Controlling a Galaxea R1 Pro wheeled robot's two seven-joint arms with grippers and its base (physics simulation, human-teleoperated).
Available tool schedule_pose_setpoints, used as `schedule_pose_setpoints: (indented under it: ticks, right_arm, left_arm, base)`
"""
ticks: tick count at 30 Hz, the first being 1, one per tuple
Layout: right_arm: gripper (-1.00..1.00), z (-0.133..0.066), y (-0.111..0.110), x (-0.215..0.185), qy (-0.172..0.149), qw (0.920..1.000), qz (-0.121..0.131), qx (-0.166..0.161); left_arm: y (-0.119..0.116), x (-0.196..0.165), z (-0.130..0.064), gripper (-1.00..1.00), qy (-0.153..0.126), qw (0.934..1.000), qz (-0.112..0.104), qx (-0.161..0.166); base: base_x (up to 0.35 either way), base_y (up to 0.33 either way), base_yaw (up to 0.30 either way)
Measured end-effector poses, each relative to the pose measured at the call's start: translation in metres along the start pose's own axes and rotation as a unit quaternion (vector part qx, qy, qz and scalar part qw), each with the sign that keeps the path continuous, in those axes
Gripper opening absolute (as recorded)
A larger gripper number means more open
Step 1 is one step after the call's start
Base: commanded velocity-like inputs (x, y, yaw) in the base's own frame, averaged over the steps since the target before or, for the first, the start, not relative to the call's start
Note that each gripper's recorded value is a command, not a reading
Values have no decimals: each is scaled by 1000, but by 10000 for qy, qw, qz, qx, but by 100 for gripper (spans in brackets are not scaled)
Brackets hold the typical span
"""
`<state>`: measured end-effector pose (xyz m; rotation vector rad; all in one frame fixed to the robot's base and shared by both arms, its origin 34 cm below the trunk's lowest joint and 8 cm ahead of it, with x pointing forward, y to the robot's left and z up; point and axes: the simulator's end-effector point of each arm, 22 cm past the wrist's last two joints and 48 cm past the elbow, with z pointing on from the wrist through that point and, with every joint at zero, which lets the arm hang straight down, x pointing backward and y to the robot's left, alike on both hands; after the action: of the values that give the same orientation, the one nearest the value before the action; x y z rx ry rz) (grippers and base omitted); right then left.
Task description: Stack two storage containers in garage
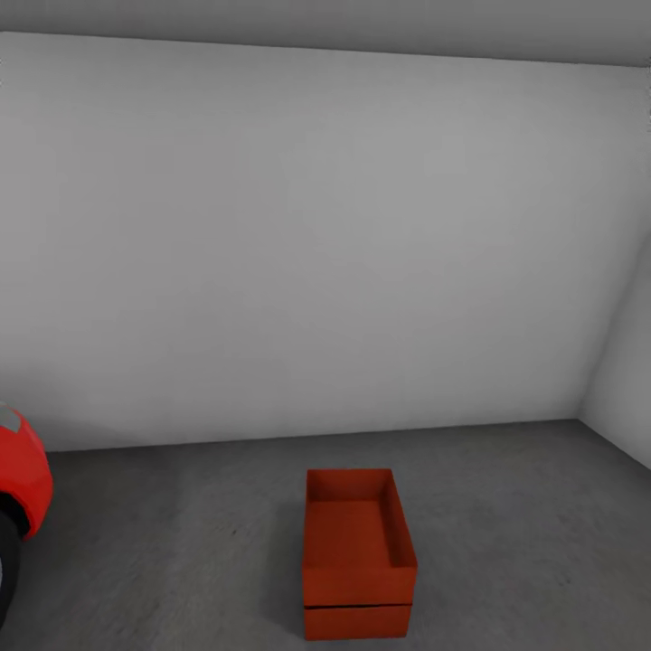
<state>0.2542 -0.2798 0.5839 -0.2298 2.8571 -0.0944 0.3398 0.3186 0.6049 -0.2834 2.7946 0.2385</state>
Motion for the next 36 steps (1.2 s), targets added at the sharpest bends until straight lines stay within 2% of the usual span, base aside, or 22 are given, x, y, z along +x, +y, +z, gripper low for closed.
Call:
schedule_pose_setpoints:
  ticks: [36]
  right_arm:
    - [100, -2, -4, -22, -280, 9996, 19, 49]
  left_arm:
    - [-3, -22, -6, 100, -275, 9996, -56, 47]
  base:
    - [0, 0, 0]
